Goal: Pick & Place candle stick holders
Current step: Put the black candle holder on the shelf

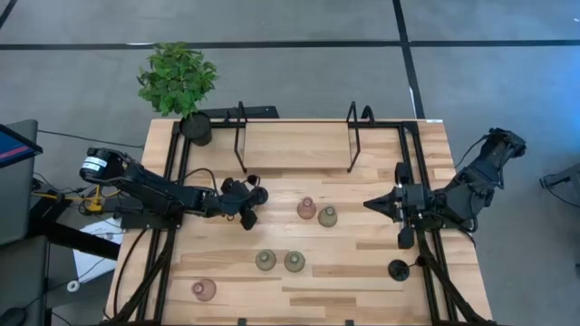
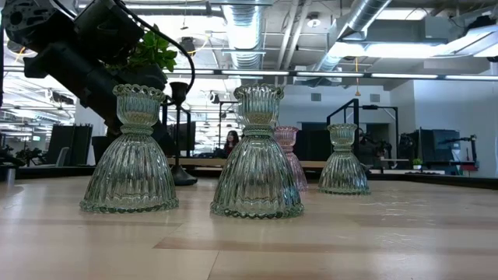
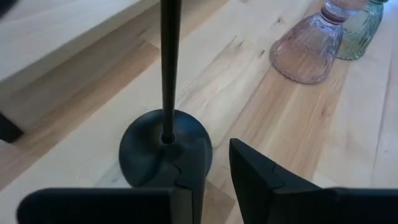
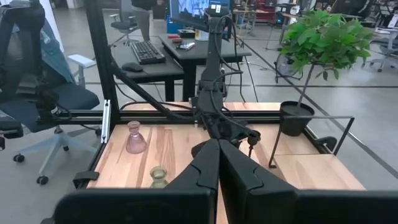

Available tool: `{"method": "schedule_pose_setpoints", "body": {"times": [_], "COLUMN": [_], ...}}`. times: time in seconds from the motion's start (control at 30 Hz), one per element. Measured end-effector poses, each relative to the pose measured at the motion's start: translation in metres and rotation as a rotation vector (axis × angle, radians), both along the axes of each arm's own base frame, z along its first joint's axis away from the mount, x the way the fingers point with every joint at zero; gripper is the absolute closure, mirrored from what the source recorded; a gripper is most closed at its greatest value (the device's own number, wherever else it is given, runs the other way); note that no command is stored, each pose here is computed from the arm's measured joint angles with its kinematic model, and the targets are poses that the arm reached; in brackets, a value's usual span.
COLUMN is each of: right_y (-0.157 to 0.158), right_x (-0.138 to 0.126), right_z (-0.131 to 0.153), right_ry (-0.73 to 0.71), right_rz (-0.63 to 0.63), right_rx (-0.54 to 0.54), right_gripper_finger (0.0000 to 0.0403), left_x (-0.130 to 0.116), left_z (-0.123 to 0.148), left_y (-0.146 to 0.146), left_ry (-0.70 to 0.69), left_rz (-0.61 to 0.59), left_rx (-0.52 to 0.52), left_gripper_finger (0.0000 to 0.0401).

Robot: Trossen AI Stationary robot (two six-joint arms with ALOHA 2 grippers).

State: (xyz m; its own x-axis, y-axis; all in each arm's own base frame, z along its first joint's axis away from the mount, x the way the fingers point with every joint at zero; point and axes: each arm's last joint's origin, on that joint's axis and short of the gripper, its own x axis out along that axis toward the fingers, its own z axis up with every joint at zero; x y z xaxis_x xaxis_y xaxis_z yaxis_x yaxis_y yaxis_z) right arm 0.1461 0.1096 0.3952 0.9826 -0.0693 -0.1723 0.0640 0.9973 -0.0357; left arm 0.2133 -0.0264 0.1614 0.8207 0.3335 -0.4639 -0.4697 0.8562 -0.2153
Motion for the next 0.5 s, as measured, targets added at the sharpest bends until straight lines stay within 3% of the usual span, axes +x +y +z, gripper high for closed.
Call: {"method": "schedule_pose_setpoints", "body": {"times": [0.27,0.5], "right_y": [-0.001,-0.001], "right_x": [0.000,0.000], "right_z": [-0.001,-0.001], "right_ry": [0.009,0.009], "right_rz": [-0.003,-0.006], "right_rx": [-0.009,0.006], "right_gripper_finger": [0.0403,0.0403], "left_x": [-0.004,-0.009], "left_z": [-0.006,-0.004], "left_y": [0.001,0.001], "left_ry": [0.070,0.066], "left_rz": [0.020,0.053], "left_rx": [0.007,-0.049], "left_gripper_finger": [0.0333,0.0382]}}
